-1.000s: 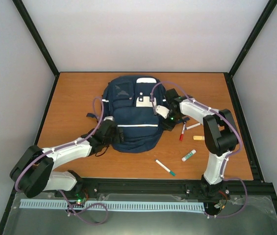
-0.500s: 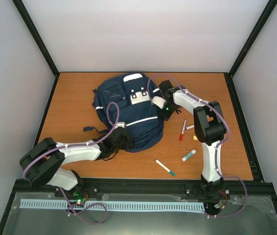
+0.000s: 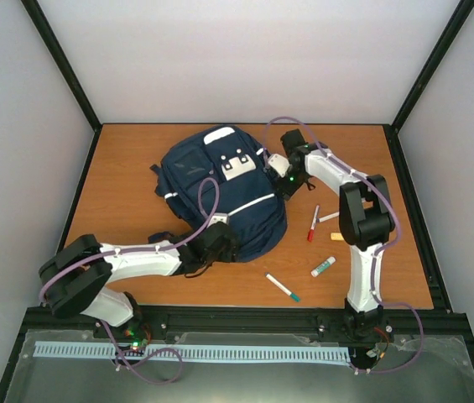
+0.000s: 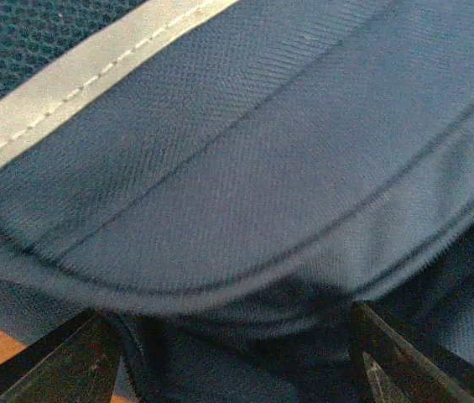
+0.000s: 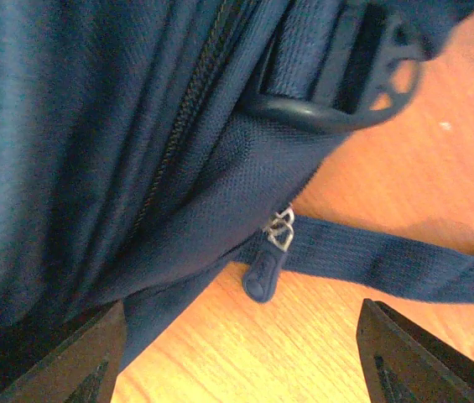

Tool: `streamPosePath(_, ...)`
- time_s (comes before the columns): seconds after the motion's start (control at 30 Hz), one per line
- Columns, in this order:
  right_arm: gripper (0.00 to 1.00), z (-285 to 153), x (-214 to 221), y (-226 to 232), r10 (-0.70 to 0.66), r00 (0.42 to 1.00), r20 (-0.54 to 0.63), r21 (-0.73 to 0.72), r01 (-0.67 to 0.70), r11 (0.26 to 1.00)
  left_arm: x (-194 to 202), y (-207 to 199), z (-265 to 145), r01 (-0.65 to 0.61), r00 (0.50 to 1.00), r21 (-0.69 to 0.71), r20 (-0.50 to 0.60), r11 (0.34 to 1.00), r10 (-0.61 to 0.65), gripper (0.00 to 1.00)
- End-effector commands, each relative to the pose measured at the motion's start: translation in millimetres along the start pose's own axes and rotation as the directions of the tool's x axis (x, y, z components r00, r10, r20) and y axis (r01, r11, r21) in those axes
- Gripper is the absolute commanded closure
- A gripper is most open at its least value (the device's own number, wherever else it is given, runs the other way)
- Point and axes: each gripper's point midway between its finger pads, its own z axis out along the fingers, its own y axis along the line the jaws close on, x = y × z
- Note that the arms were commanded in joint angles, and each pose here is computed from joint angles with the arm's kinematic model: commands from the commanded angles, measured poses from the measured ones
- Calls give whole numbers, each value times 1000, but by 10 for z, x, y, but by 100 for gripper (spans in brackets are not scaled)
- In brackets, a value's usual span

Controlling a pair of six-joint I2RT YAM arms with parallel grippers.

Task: Pack the student bag
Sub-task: Adjust the student bag at the center of the board.

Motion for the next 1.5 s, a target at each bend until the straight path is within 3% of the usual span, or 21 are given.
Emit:
streamPosePath(0.0,20,-652,-251,-93,70,982,176,-6,-70,998,21,-382,-313,-94,994,142,-47,985,101,25)
streamPosePath(0.17,17,-931,134,-77,93,982,165,18,-97,995,-124,-278,-590,-147,989,100,-15,984,149,20)
streamPosePath(0.4,22,-1042,695,431,80,992,101,-65,-74,995,-452,-194,-794,-181,981,-10,62,983,182,12)
streamPosePath(0.6,28,-1237,1059,1121,-70,987,147,-230,103,968,-636,-233,-801,-155,982,-54,105,986,160,7)
streamPosePath(0.87,29,-1186,1451,1922,-341,927,154,-330,373,867,-676,-171,-738,-96,985,-101,135,990,109,4)
streamPosePath(1.23,29,-953,1674,2561,-574,809,127,-371,575,729,-598,62,-760,-56,988,-182,131,982,81,2)
streamPosePath(1.47,29,-759,1792,2688,-650,758,56,-358,623,696,-557,81,-740,-46,991,-186,117,981,69,2)
